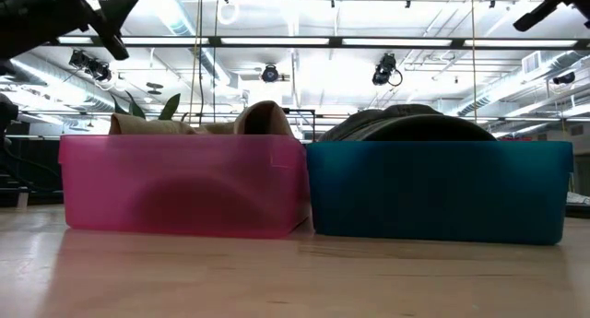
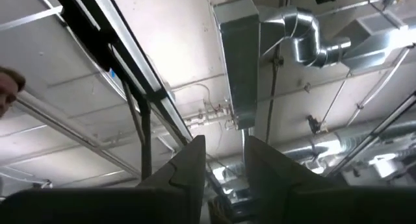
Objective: Pick & Place hat
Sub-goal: Return to Home Position
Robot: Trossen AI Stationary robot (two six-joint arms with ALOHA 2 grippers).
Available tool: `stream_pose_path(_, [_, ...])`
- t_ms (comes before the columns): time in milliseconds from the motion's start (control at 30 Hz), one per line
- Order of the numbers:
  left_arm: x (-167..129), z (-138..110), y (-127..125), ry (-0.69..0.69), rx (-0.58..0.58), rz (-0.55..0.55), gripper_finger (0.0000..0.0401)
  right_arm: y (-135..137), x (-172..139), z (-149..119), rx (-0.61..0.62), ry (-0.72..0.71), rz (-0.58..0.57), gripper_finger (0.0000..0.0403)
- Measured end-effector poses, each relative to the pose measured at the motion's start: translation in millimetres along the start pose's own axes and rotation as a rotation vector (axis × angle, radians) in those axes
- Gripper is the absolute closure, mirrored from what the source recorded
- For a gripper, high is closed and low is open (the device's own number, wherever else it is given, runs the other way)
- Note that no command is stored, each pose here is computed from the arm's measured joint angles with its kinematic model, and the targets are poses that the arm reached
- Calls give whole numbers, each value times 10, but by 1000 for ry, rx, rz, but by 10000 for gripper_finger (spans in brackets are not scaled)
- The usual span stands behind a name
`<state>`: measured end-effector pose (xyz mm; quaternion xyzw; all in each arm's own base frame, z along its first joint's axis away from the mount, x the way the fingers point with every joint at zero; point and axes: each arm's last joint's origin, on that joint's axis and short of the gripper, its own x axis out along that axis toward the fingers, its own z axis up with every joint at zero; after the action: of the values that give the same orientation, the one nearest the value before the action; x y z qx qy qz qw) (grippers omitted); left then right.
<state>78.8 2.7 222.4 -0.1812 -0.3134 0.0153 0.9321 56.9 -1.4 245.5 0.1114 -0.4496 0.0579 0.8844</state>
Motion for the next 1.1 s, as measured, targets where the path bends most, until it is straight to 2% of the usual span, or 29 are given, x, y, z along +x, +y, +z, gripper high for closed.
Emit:
stream_pose_path(200, [-1, -57, 11, 63, -81, -3, 218, -13, -1, -48, 109, 49, -15, 292])
stream_pose_path(400, [-2, -72, 13, 81, -82, -8, 218, -27, -5, -95, 112, 97, -32, 292])
stream_pose_path(500, [-2, -72, 13, 82, -101, -7, 218, -37, -9, -127, 20, 132, -41, 292])
stream_pose_path(567, [-2, -73, 14, 82, -98, -7, 218, -55, -20, -190, -62, 200, -51, 292])
stream_pose_path(633, [-2, -77, 20, 83, -42, 6, 218, -79, -43, -276, -115, 295, -66, 292])
stream_pose_path(700, [-6, -108, 32, 115, 39, 17, 218, -111, -83, -376, -136, 407, -99, 292])
stream_pose_path(833, [-33, -245, 73, 268, 159, 22, 218, -162, -196, -560, -128, 631, -151, 292])
stream_pose_path(967, [-80, -369, 123, 409, 182, 59, 218, -190, -291, -665, -140, 779, -175, 292])
stream_pose_path(1100, [-129, -460, 161, 519, 197, 87, 218, -202, -341, -709, -208, 855, -157, 292])
